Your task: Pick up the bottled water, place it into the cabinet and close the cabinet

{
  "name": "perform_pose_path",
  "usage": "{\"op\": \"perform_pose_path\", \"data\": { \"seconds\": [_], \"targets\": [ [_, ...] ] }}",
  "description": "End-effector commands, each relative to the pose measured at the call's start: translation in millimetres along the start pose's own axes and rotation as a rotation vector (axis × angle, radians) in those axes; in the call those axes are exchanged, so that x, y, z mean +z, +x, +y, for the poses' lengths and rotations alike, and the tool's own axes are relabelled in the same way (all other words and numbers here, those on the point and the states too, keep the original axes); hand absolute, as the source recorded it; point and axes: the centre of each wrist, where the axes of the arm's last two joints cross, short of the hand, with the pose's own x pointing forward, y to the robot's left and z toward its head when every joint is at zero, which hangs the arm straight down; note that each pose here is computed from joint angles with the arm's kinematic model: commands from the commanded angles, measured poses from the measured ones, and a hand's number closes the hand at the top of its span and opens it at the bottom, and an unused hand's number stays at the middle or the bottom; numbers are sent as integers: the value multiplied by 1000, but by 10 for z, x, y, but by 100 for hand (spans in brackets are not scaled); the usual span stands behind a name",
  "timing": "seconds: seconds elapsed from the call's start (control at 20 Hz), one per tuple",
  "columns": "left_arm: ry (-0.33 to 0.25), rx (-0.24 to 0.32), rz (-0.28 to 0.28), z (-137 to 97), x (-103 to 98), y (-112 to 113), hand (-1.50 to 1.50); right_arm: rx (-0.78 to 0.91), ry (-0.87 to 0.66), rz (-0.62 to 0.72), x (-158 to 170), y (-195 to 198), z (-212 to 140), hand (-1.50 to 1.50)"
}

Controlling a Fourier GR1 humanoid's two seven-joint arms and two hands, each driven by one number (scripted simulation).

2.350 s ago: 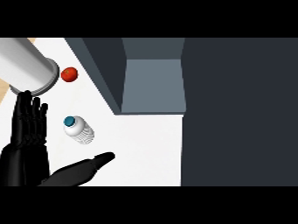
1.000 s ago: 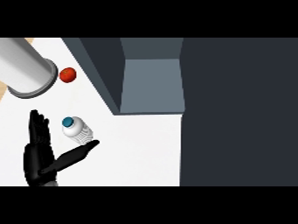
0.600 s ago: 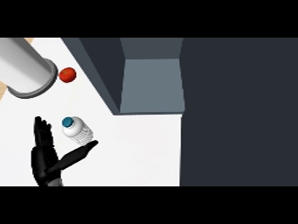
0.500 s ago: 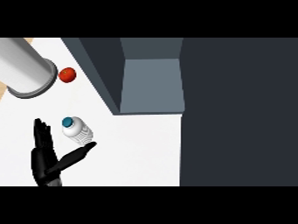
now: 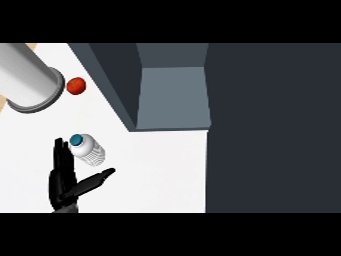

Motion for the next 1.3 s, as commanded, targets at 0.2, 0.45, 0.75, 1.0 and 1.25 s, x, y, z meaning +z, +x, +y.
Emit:
{"op": "perform_pose_path", "data": {
  "seconds": [0.2, 0.45, 0.75, 1.0, 1.25],
  "targets": [
    [40, 100, -47, -31, -110, -234, 150, 2, 0, -56, 3, 335, 54, -150],
    [54, 160, -36, 72, -175, -240, 150, 6, 26, -46, 66, 398, 79, -150],
    [-9, 232, -43, -230, -51, -357, 150, 6, 19, -59, 22, 292, 25, -150],
    [-247, 320, -9, -275, 281, -505, 150, 0, 9, -57, 8, 191, 69, -150],
    [-359, 329, -48, -346, 227, -434, 150, 12, -5, -40, 49, 302, 21, -150]
  ]
}}
